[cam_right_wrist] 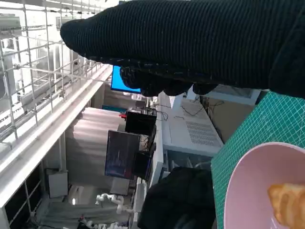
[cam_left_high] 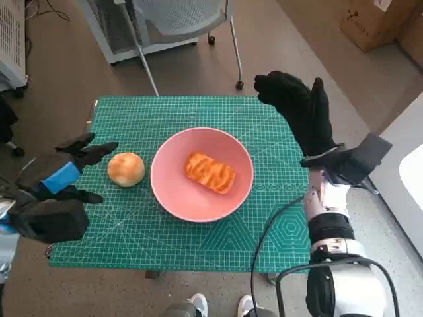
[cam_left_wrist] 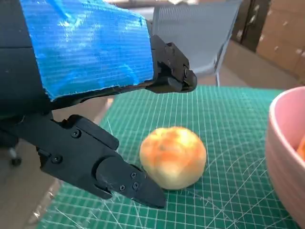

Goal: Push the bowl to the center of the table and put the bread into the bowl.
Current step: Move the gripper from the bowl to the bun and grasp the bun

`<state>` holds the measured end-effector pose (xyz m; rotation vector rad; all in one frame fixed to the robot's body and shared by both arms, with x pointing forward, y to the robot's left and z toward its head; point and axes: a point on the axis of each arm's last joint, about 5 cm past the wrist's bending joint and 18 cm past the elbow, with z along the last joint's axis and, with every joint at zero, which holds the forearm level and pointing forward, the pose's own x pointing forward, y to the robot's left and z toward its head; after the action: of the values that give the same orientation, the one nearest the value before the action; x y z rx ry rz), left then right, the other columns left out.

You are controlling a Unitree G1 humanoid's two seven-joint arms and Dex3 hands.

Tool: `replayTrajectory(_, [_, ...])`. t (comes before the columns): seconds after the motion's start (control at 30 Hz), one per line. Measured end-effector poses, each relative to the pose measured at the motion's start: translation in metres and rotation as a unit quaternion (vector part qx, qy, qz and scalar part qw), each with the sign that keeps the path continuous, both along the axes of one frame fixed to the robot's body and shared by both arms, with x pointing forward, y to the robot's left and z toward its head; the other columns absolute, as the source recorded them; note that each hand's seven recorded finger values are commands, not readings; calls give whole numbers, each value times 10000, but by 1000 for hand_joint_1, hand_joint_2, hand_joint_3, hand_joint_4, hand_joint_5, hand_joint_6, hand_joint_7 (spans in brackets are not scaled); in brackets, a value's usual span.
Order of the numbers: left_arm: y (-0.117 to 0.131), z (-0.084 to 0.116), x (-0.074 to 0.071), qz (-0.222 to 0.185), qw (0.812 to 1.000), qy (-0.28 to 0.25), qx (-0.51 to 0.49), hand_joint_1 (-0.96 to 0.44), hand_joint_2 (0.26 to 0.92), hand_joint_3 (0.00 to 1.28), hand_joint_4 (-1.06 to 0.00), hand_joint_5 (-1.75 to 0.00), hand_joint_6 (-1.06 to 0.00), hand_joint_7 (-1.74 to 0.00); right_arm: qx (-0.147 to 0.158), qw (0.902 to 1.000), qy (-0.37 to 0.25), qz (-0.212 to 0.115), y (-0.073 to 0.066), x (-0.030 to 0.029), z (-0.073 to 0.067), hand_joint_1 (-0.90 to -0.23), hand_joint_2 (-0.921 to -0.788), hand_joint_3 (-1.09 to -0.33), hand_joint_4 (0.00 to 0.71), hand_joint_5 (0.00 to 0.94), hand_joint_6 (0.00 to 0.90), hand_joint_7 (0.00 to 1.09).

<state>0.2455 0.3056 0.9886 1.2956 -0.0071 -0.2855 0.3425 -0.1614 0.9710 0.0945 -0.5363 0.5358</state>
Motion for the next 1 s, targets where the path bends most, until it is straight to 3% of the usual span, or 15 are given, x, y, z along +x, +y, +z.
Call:
replayTrajectory(0.7, [-279,-219,404,21,9997,201,-156,-323,746,0,-117,-2,-285,-4,4,10000,56,-77,-121,6,21,-670,-921,-690,172,4,339,26])
replayTrajectory(1.0, [-346,-256,498,22,9991,415,40,-139,745,0,-128,-2,-313,-12,47,9999,76,-93,-140,6,21,-677,-921,-647,190,8,358,27])
